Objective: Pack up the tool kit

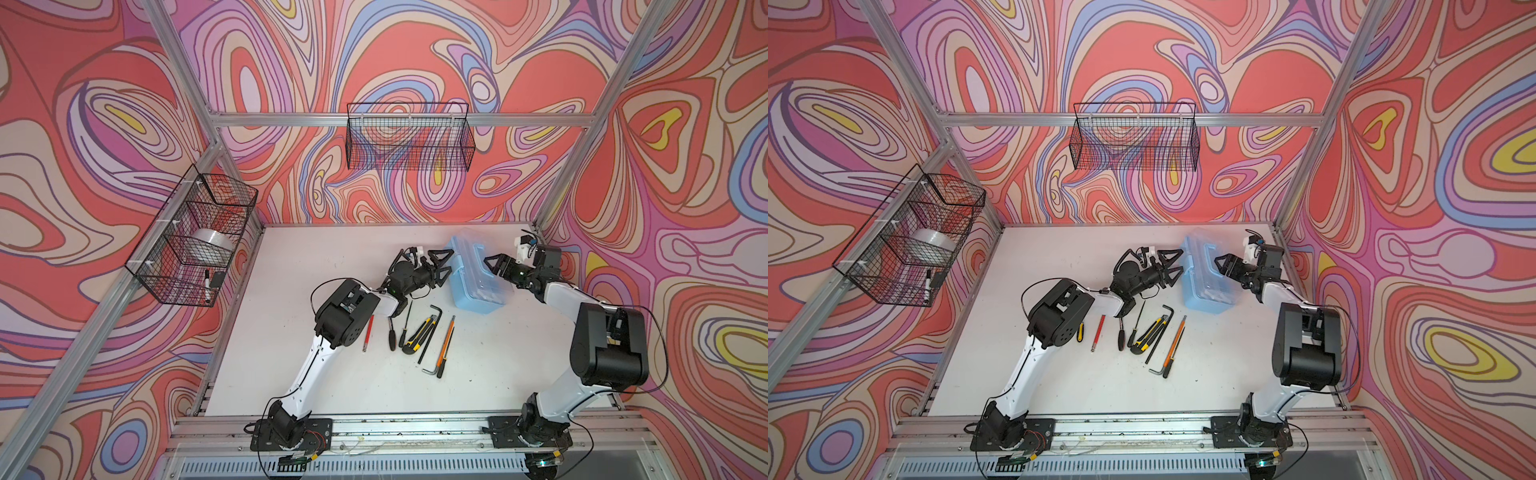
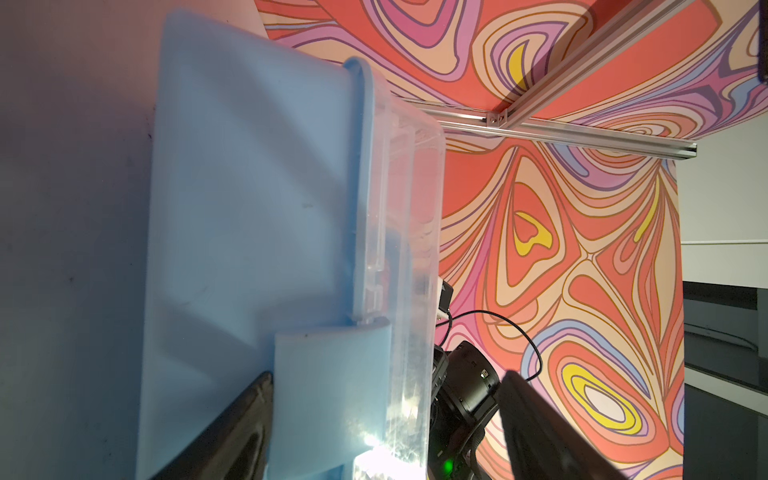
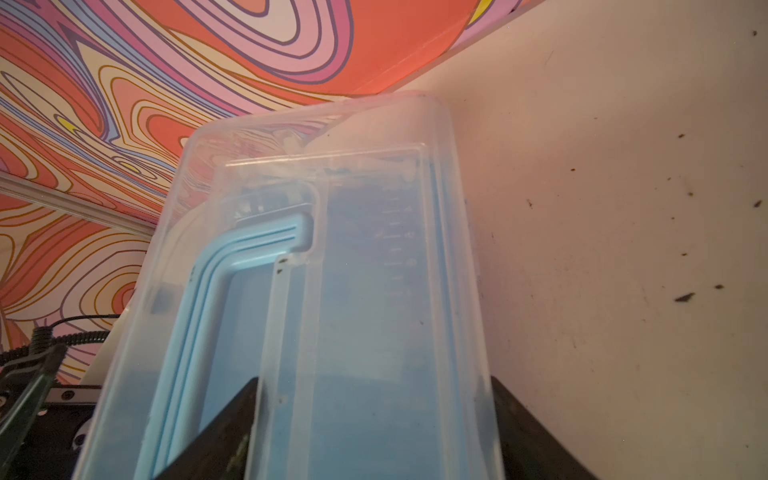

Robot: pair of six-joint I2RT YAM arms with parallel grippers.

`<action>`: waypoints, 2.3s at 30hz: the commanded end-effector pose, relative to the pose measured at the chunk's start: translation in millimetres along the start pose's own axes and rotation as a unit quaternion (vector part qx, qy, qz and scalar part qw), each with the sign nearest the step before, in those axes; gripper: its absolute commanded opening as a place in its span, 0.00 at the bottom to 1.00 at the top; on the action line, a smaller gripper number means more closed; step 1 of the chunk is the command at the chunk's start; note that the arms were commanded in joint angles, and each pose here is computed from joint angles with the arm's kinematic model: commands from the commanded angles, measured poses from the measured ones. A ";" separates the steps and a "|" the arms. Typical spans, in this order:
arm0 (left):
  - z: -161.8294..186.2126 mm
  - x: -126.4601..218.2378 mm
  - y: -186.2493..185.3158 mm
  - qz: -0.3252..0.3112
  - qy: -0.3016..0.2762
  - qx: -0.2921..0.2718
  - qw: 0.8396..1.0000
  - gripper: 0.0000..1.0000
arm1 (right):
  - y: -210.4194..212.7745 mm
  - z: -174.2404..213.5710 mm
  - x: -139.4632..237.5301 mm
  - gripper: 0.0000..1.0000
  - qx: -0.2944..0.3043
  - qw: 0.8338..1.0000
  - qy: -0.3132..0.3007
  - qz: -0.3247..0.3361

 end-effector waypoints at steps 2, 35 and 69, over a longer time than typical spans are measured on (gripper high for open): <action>39.0 -7.9 -103.7 0.144 0.056 -0.046 0.987 0.84 | -39.6 72.9 -13.5 0.57 -0.055 0.985 0.141 0.085; 40.7 0.5 -139.9 0.173 0.051 -0.080 0.980 0.79 | -52.2 77.2 -13.6 0.52 -0.057 0.981 0.155 0.105; 42.7 10.0 -145.7 0.172 0.038 -0.083 0.981 0.74 | -61.7 74.9 -11.5 0.50 -0.068 0.978 0.155 0.124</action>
Point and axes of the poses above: each gripper's point midway between its finger pads, its own x axis back along the fingers, its own y axis along the line the jaws close on, z = x × y, the point moved 7 cm from there along x, back along the fingers, and after that the axes turned 4 degrees about -x, right-handed, at the moved point
